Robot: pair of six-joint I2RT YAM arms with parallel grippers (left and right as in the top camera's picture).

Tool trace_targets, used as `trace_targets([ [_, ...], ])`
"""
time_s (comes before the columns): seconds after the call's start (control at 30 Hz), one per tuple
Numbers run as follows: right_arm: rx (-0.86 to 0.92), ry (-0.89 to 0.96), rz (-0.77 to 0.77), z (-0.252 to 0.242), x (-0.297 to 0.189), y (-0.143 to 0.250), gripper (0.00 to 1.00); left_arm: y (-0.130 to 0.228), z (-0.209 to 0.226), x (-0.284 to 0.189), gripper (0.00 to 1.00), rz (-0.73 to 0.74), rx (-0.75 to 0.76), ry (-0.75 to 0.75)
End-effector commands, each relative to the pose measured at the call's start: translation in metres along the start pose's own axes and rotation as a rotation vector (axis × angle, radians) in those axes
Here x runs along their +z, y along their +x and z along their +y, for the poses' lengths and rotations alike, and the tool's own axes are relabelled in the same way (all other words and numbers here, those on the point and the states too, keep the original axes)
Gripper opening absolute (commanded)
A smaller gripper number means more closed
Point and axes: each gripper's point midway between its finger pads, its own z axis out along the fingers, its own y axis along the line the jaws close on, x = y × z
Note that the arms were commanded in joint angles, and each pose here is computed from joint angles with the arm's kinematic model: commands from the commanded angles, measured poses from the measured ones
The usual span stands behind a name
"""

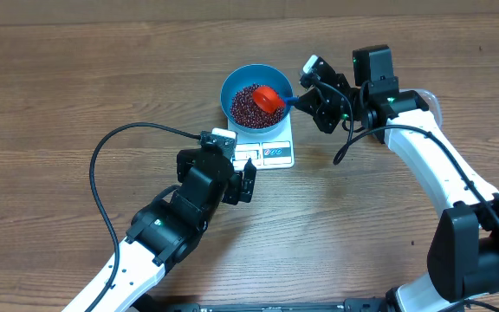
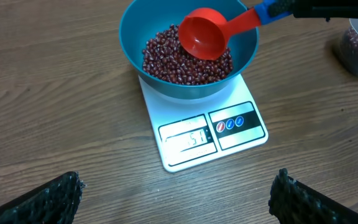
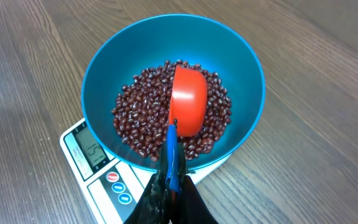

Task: Scoop item into bowl and weigh 150g on scale
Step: 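Tilt and lift the red scoop out of the blue bowl, right gripper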

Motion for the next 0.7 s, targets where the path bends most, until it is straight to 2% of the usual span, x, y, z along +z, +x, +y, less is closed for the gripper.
trace_targets([
  [0.0, -0.019, -0.017, -0.015, 0.01, -0.003, -0.008, 0.04, -0.011, 0.001, -0.003, 1.0, -0.026, -0.026, -0.007],
  [0.27, -0.037, -0.054, -0.02, 0.025, 0.003, -0.014, 0.04, -0.011, 0.001, -0.003, 0.99, -0.025, -0.026, -0.007],
  [0.43, 0.042, -0.087, -0.047, 0.03, 0.003, -0.02, 0.04, -0.011, 0.001, -0.003, 1.0, -0.026, -0.026, -0.007],
  [0.67, 0.044, -0.063, -0.096, 0.025, -0.006, -0.04, 0.04, -0.011, 0.001, -0.003, 1.0, -0.025, -0.026, -0.007],
])
